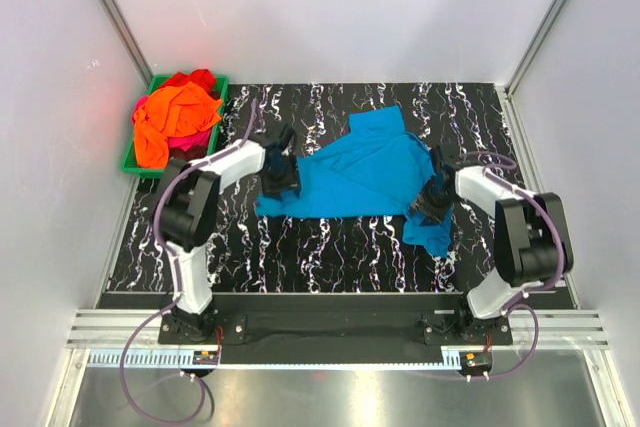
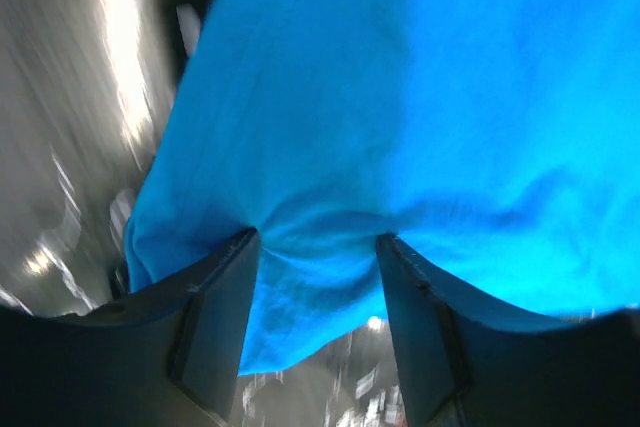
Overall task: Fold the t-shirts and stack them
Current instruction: Flatten the tshirt out
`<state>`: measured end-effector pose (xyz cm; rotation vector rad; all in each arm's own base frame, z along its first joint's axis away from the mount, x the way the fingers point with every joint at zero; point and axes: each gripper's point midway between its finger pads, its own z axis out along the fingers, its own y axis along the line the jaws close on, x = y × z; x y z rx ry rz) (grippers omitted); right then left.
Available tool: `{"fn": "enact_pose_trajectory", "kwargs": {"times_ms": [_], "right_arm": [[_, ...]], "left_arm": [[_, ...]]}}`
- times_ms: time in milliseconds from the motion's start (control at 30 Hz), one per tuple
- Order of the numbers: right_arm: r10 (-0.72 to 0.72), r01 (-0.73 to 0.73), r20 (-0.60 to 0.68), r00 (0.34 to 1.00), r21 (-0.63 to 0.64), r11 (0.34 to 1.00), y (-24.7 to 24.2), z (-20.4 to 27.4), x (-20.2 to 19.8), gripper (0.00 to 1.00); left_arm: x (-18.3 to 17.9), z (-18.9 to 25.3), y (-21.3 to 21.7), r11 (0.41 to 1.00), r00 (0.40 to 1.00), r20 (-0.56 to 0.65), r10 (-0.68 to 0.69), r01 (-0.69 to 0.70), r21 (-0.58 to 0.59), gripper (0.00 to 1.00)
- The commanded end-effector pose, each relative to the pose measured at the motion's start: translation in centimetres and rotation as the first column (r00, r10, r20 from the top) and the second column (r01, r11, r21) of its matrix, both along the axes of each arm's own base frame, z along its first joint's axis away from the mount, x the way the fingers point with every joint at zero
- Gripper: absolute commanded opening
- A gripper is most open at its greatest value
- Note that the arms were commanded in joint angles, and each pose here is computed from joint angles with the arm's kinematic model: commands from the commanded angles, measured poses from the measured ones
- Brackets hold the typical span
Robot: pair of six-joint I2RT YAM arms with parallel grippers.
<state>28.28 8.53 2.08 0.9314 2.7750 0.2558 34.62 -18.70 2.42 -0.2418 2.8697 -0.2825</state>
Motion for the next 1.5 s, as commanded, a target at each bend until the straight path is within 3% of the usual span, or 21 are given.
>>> {"fn": "enact_pose_trajectory", "kwargs": {"times_ms": [0,167,300,367,500,567,600,733,833,1033,1267,1467], "right_arm": [[0.056,-0.052,0.063,0.996,-0.063,0.997,-0.6,1.8,3.2,0.44],[0.115,-0.103,0.215,0.97,-0.064,0.993,-0.3,7.3,4.8,0.45],[0.191,-0.262,0.471,0.861,0.089,0.961,4.7,12.2,10.7,0.46],[0.279,-0.368,0.481,0.831,0.099,0.925,7.2,11.3,12.8,0.45],[0.39,-0.573,0.584,0.712,0.161,0.804,12.4,12.8,16.1,0.46],[0.418,-0.615,0.577,0.702,0.194,0.764,14.0,11.0,17.2,0.46],[0.436,-0.665,0.612,0.66,0.206,0.718,16.0,12.2,17.6,0.45],[0.566,-0.782,0.581,0.585,0.222,0.582,20.1,9.1,16.5,0.44],[0.591,-0.827,0.604,0.534,0.229,0.514,23.1,8.4,16.0,0.44],[0.65,-0.862,0.583,0.487,0.203,0.465,25.0,5.9,16.4,0.46],[0.692,-0.885,0.587,0.421,0.098,0.455,24.5,6.5,17.7,0.49],[0.721,-0.89,0.548,0.424,0.105,0.444,24.0,4.4,17.2,0.48]], "left_arm": [[2.9,2.5,3.5,0.972,0.995,0.092,0.031,-0.052,0.228,0.59],[7.6,10.7,2.1,0.983,0.928,0.359,0.098,-0.145,0.108,0.61],[7.7,12.7,1.9,0.978,0.919,0.362,0.157,-0.195,0.071,0.61],[7.4,14.2,1.5,0.983,0.905,0.393,0.164,-0.181,0.007,0.61],[4.2,13.6,0.7,0.989,0.934,0.33,0.136,-0.109,-0.099,0.61],[2.5,14.7,0.8,0.987,0.933,0.337,0.127,-0.085,-0.136,0.62],[1.6,15.0,0.8,0.985,0.934,0.334,0.125,-0.077,-0.155,0.63],[-2.6,13.5,0.7,0.966,0.947,0.308,0.095,-0.013,-0.258,0.66],[-4.8,13.1,1.3,0.962,0.956,0.282,0.083,-0.002,-0.275,0.66],[-7.8,12.6,2.1,0.956,0.959,0.275,0.067,0.017,-0.294,0.67],[-9.2,10.9,3.2,0.964,0.971,0.228,0.066,-0.003,-0.267,0.67],[-9.2,11.4,2.8,0.953,0.966,0.244,0.087,-0.009,-0.304,0.66]]}}
